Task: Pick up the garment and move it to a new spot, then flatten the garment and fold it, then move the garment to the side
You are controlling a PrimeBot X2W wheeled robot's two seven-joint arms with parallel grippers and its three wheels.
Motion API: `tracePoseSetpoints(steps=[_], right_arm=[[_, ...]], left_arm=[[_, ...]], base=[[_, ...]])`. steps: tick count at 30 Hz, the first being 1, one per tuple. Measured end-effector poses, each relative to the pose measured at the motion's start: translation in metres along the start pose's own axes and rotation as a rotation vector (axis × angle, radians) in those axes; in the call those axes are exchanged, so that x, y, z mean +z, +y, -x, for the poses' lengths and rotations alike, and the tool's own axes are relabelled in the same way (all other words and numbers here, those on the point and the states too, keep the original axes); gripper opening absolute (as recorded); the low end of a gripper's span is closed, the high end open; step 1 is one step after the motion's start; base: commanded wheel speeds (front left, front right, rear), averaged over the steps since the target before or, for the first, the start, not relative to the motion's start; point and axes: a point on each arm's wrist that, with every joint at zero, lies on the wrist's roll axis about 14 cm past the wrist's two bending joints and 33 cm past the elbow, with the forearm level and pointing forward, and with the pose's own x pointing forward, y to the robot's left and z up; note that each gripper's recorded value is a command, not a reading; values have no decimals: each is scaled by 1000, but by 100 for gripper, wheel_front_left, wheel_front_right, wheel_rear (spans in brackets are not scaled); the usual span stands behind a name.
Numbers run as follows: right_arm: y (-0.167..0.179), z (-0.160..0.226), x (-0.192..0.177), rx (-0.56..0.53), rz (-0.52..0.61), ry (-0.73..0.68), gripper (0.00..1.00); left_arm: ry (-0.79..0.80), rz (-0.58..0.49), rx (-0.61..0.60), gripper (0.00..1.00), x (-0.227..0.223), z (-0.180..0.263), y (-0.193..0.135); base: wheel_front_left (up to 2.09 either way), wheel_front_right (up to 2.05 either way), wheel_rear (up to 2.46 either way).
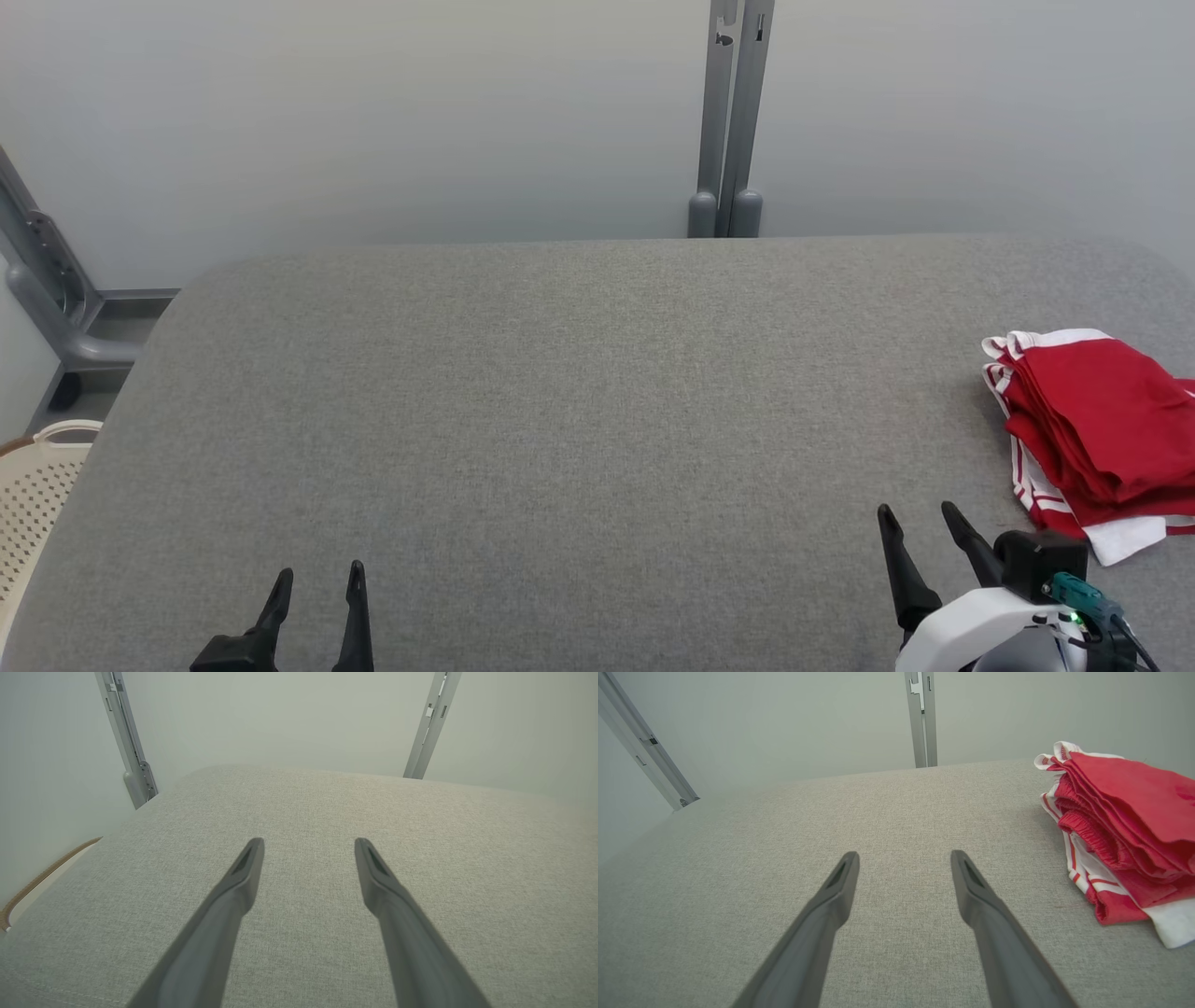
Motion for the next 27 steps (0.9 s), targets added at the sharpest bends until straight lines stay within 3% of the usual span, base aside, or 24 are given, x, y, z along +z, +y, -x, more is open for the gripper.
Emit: tracePoseSetpoints(steps=[6,7,13,27], right_arm=[[2,1,-3,5,-9,7,100],[2,1,-4,5,-10,9,0],[-2,11,-30,-20,-50,91,0],[-16,9,-21,-80,-306,53,0]], left_arm=[[1,-4,-5,100,0,-1,-2],[4,-3,-6,0,-1,0,-3],[74,26,10,0,-21,5,-1],[112,285,51,0,-21,-7,2]], base=[[0,0,0],[0,0,0],[0,0,0],[0,0,0]])
